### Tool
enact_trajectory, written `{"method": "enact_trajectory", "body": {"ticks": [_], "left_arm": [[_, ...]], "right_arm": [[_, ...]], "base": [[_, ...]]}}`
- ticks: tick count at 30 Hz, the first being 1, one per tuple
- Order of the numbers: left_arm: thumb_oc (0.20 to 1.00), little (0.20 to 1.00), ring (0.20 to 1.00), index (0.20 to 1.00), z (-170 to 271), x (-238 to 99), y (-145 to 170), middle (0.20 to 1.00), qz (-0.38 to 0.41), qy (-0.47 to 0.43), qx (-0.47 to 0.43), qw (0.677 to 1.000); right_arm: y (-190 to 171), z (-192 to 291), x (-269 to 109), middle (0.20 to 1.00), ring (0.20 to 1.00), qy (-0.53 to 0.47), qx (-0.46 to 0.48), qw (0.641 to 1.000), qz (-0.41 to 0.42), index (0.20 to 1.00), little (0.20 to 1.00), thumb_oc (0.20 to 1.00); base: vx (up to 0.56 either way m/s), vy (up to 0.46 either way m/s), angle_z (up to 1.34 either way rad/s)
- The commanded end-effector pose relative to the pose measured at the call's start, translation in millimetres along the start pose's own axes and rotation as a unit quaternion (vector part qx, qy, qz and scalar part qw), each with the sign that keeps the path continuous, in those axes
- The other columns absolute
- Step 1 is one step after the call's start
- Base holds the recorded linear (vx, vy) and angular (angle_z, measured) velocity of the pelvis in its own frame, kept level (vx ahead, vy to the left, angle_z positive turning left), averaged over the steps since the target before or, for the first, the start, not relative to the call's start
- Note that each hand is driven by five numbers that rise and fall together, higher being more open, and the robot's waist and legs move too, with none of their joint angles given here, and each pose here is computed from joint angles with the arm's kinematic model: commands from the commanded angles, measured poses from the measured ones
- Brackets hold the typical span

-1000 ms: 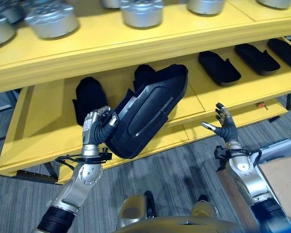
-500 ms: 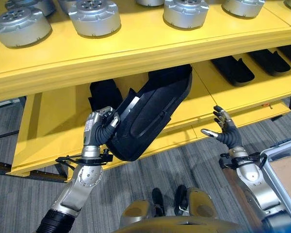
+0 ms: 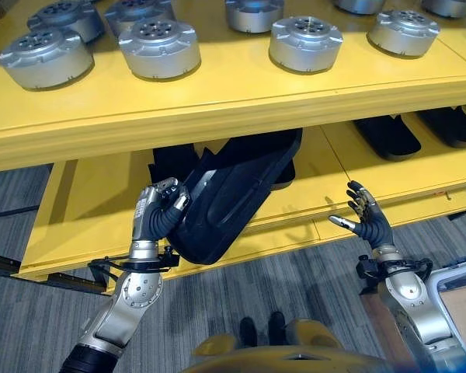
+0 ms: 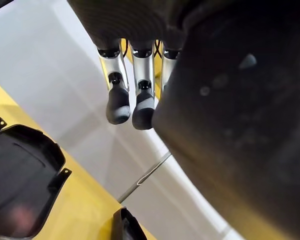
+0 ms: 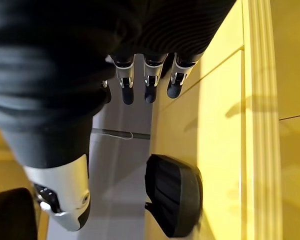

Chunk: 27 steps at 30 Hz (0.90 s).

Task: Move parts from the plastic box to the shelf.

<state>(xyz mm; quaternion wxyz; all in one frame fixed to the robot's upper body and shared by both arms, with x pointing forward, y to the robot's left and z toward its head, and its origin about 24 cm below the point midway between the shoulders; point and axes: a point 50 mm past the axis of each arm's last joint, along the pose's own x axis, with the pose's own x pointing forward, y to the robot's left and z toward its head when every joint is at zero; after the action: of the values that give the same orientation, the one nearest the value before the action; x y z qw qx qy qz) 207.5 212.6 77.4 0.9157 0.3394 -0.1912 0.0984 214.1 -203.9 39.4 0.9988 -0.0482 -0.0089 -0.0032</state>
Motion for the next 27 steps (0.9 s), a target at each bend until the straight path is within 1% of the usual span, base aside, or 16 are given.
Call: {"method": "enact_trajectory", "body": {"ticks": [1, 4, 6, 9, 12, 13, 15, 17, 18, 20, 24, 25, 27], "left_arm": [[0.200, 0.200, 0.200, 0.200, 27, 24, 14, 0.200, 0.065, -0.068, -0.068, 0.993], [0.200, 0.200, 0.200, 0.200, 31, 29, 8, 0.200, 0.060, -0.074, -0.084, 0.992], [0.200, 0.200, 0.200, 0.200, 33, 30, 7, 0.200, 0.064, -0.074, -0.089, 0.991], [0.200, 0.200, 0.200, 0.200, 30, 23, 16, 0.200, 0.079, -0.052, -0.095, 0.991], [0.200, 0.200, 0.200, 0.200, 29, 18, 21, 0.200, 0.085, -0.052, -0.094, 0.991], [0.200, 0.200, 0.200, 0.200, 30, 18, 21, 0.200, 0.089, -0.060, -0.087, 0.990], [0.200, 0.200, 0.200, 0.200, 34, 20, 21, 0.200, 0.113, -0.100, -0.027, 0.988], [0.200, 0.200, 0.200, 0.200, 33, 25, 21, 0.200, 0.122, -0.103, -0.023, 0.987], [0.200, 0.200, 0.200, 0.200, 34, 29, 22, 0.200, 0.134, -0.111, -0.017, 0.985], [0.200, 0.200, 0.200, 0.200, 33, 29, 22, 0.200, 0.132, -0.107, -0.015, 0.985], [0.200, 0.200, 0.200, 0.200, 28, 26, 25, 0.200, 0.131, -0.091, -0.012, 0.987], [0.200, 0.200, 0.200, 0.200, 29, 23, 30, 0.200, 0.141, -0.093, -0.023, 0.985], [0.200, 0.200, 0.200, 0.200, 32, 18, 37, 0.200, 0.149, -0.100, -0.030, 0.983]], "right_arm": [[-11, 39, 7, 1.000, 1.000, -0.111, 0.007, 0.993, -0.051, 1.000, 1.000, 1.000], [-15, 42, 14, 1.000, 1.000, -0.114, -0.001, 0.990, -0.078, 1.000, 1.000, 1.000], [-15, 43, 17, 1.000, 1.000, -0.116, -0.005, 0.990, -0.076, 1.000, 1.000, 1.000], [-15, 41, 14, 1.000, 1.000, -0.101, -0.022, 0.994, -0.046, 1.000, 1.000, 1.000], [-17, 41, 10, 1.000, 1.000, -0.101, -0.031, 0.993, -0.043, 1.000, 1.000, 1.000], [-19, 40, 9, 1.000, 1.000, -0.101, -0.033, 0.993, -0.046, 1.000, 1.000, 1.000], [-25, 39, 8, 1.000, 1.000, -0.097, -0.034, 0.993, -0.055, 1.000, 1.000, 1.000], [-31, 32, 9, 1.000, 1.000, -0.073, -0.010, 0.995, -0.071, 1.000, 1.000, 1.000], [-41, 20, 8, 1.000, 1.000, -0.042, 0.026, 0.991, -0.128, 1.000, 1.000, 1.000], [-42, 20, 7, 1.000, 1.000, -0.046, 0.033, 0.989, -0.139, 1.000, 1.000, 1.000], [-36, 23, 4, 1.000, 1.000, -0.044, 0.040, 0.991, -0.123, 1.000, 1.000, 1.000], [-32, 25, 3, 1.000, 1.000, -0.035, 0.045, 0.993, -0.107, 1.000, 1.000, 1.000], [-34, 32, 0, 1.000, 1.000, -0.049, 0.050, 0.992, -0.103, 1.000, 1.000, 1.000]], "base": [[0.00, -0.040, 0.37], [-0.02, 0.035, 0.64], [0.04, 0.172, 0.27], [0.09, 0.294, -0.58], [0.02, 0.320, -0.48], [-0.02, 0.340, -0.46], [-0.02, 0.456, -0.26], [-0.01, 0.585, -0.13], [0.02, 0.577, -0.20], [0.03, 0.361, 0.12], [0.03, 0.240, 0.13], [0.00, 0.200, 0.16], [-0.04, 0.101, 0.04]]}}
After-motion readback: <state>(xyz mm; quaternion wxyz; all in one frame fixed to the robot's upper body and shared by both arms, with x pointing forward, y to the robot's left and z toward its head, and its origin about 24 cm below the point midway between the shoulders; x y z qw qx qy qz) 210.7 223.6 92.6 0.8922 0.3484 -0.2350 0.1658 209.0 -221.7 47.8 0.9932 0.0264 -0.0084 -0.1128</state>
